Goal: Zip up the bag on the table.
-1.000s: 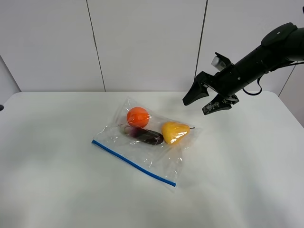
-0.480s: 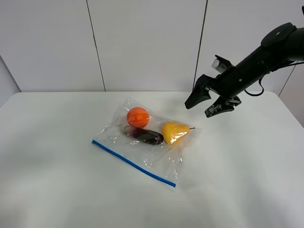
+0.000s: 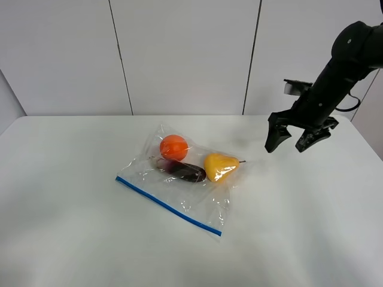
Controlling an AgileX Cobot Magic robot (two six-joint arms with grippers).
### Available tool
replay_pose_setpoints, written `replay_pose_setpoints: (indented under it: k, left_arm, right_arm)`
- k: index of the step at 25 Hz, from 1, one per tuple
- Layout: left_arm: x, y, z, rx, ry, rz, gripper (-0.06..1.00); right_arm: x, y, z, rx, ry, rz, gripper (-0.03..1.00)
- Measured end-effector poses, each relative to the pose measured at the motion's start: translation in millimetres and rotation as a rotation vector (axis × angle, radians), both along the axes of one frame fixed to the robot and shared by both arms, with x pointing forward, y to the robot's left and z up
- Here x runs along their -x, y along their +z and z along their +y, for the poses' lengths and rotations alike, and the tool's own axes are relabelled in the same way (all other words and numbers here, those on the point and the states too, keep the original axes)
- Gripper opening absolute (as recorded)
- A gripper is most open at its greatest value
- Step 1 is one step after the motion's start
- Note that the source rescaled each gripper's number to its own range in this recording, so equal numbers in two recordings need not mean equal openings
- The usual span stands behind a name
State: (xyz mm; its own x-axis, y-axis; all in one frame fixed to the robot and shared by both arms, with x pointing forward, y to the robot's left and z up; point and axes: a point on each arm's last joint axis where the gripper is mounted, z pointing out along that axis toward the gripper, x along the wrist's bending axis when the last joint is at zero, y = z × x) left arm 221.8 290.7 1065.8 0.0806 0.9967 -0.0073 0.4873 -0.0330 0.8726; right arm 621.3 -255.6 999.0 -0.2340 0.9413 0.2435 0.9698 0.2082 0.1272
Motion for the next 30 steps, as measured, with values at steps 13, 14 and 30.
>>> replay_pose_setpoints:
  k: [13, 14, 30]
  left_arm:
    - [1.9, -2.1, -0.2, 0.0, -0.001, -0.009, 0.91]
    - [1.9, -2.1, -0.2, 0.0, -0.001, -0.009, 0.91]
    - [1.9, -2.1, -0.2, 0.0, -0.001, -0.009, 0.91]
  right_arm:
    - [12.6, 51.1, -15.1, 0.151, -0.06, -0.095, 0.91]
    - [19.0, 57.9, -15.5, 0.151, -0.063, -0.109, 0.91]
    - [183.6, 71.5, -23.8, 0.15, -0.068, -0.127, 0.91]
